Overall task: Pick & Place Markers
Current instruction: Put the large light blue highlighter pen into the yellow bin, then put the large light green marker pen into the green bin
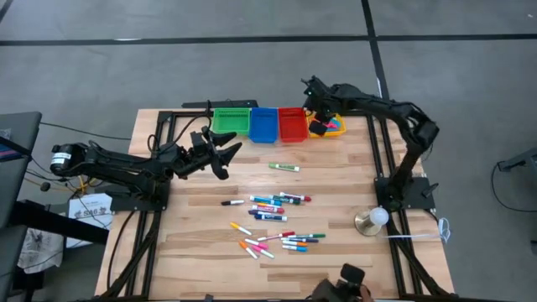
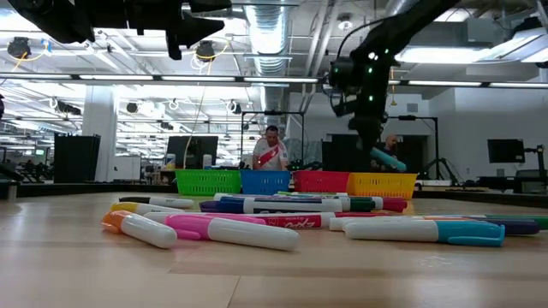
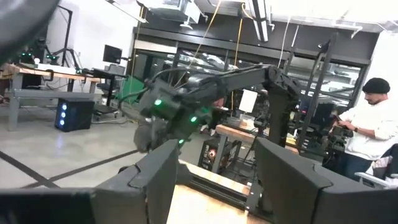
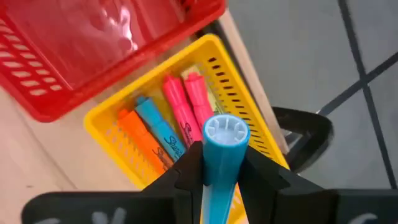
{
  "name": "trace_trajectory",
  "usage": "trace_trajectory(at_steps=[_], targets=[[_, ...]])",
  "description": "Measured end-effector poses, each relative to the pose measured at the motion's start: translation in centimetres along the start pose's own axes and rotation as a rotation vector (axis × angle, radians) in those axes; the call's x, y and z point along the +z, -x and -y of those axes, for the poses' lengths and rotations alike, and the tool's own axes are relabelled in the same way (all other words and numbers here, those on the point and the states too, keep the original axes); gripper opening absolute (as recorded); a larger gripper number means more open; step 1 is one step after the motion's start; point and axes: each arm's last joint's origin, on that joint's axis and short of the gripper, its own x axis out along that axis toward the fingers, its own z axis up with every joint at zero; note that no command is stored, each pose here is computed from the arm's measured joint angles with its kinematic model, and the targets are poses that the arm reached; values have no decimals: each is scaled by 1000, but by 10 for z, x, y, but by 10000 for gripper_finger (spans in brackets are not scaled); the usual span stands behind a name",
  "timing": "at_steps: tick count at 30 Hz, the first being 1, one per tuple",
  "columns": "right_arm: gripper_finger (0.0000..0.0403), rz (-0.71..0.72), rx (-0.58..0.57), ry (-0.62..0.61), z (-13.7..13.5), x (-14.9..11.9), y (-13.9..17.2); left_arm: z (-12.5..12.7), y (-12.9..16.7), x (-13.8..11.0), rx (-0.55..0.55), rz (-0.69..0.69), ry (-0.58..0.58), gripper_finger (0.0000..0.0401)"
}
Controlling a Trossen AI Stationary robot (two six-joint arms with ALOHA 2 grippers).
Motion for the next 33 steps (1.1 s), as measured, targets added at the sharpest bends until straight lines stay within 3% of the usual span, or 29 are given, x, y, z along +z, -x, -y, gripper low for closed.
trace_trajectory(at_steps=[8, 15, 28, 33], targets=[[70, -121, -60, 70, -6, 2, -29, 0, 0, 0, 0, 0, 4, 213], [82, -103, -72, 68, -5, 4, -32, 0, 0, 0, 0, 0, -1, 213], [189, -136, -127, 113, -11, 5, -29, 0, 0, -1, 0, -8, -11, 213], [217, -69, -132, 66, -15, 4, -4, 0, 0, -4, 3, -35, -18, 213]])
